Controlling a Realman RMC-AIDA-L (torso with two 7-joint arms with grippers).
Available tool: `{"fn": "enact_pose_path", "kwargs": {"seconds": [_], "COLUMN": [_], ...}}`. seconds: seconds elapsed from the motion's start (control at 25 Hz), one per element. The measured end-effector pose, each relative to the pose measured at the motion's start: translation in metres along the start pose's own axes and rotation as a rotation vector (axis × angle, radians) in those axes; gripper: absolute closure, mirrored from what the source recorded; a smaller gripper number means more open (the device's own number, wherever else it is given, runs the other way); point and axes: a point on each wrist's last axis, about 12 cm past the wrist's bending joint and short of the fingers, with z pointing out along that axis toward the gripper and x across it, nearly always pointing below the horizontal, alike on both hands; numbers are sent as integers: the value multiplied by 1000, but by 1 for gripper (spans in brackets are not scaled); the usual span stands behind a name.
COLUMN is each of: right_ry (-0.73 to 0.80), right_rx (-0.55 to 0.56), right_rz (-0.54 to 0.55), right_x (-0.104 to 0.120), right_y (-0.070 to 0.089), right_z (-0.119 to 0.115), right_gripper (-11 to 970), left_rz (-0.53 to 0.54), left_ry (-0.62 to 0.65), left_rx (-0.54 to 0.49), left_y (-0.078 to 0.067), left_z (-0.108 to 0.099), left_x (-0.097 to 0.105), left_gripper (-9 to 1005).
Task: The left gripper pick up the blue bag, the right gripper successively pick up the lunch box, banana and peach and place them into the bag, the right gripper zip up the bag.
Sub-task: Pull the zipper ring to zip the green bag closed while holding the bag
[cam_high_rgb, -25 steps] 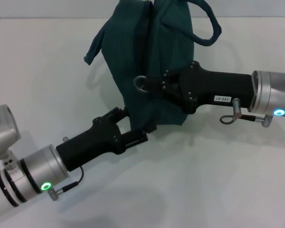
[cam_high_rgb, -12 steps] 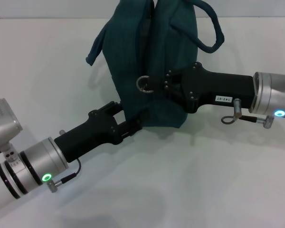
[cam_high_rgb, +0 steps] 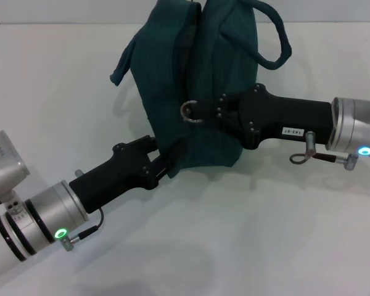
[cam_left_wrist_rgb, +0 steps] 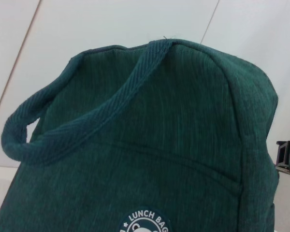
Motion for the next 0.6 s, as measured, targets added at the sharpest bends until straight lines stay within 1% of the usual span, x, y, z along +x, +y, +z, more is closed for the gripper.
{"fn": "enact_pose_path", "kwargs": {"seconds": [0.16,0.32,0.44,0.6], "right_ry": [-13,-61,-122,-161], "right_rx": [13,42,82,106], "right_rz": [7,21,39,45], "right_x": [1,-2,-5,-9], "right_y": [0,-2,-4,-6], "right_z": [-2,-6,-10,-12], "right_gripper": [947,947,948,948], "left_rz": [10,39,70,100], "left_ry": [2,5,9,15], "left_rx": [1,3,4,10], "left_y": [0,-5,-8,-11], "left_z": [0,1,1,1], "left_x": [0,5,9,12], "left_gripper": [678,734,762,799]}}
